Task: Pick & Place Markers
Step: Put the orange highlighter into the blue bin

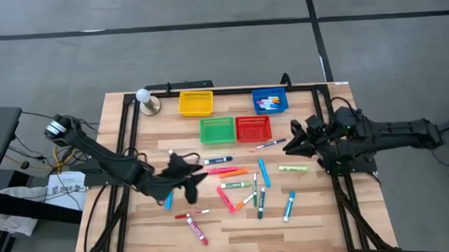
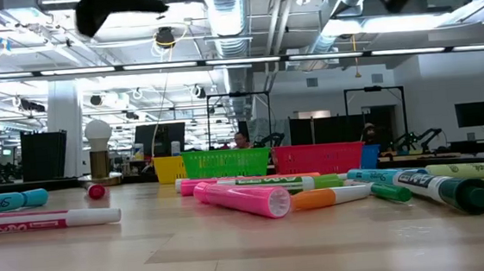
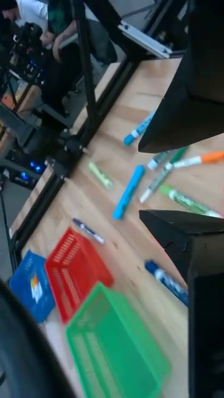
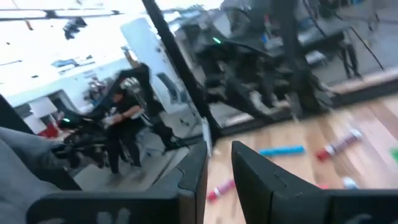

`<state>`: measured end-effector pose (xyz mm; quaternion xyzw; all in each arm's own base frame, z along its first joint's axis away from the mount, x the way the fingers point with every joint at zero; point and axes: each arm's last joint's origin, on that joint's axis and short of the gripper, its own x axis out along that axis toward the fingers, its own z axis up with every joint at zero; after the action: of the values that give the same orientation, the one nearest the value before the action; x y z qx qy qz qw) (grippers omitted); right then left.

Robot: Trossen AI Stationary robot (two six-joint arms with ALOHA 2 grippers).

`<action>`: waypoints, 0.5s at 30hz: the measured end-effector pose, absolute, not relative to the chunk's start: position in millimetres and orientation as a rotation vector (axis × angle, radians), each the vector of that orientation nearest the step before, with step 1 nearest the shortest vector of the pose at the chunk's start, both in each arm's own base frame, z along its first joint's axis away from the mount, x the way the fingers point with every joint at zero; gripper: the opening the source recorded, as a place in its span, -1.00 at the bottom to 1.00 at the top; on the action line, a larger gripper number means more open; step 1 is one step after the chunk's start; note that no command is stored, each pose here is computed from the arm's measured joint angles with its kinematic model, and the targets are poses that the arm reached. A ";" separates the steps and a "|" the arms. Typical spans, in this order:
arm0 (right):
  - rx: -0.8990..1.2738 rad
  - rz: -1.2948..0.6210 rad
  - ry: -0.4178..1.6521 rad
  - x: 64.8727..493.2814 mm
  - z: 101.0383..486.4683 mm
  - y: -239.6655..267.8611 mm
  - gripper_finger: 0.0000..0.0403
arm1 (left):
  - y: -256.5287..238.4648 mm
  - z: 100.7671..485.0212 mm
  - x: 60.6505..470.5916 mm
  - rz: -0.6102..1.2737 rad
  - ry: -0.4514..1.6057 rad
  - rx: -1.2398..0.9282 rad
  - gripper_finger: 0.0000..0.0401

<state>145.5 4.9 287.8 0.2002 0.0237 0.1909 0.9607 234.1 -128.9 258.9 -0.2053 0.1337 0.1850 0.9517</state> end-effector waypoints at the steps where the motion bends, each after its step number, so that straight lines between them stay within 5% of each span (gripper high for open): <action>1: 0.403 0.392 0.035 149.5 288.5 9.5 -0.69 | -125.4 257.7 228.2 0.373 0.270 -0.421 -0.21; 8: 0.258 0.466 0.076 180.0 281.4 38.7 -0.69 | -102.5 249.7 193.2 0.357 0.239 -0.453 -0.21; 15: 0.200 0.477 0.433 221.0 262.8 56.9 -0.69 | -88.2 244.7 170.7 0.319 0.218 -0.504 -0.21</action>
<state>221.0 56.9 262.8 0.0982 0.2126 0.2340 0.9436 170.7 -88.2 244.7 -0.2480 0.1073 0.1570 0.9499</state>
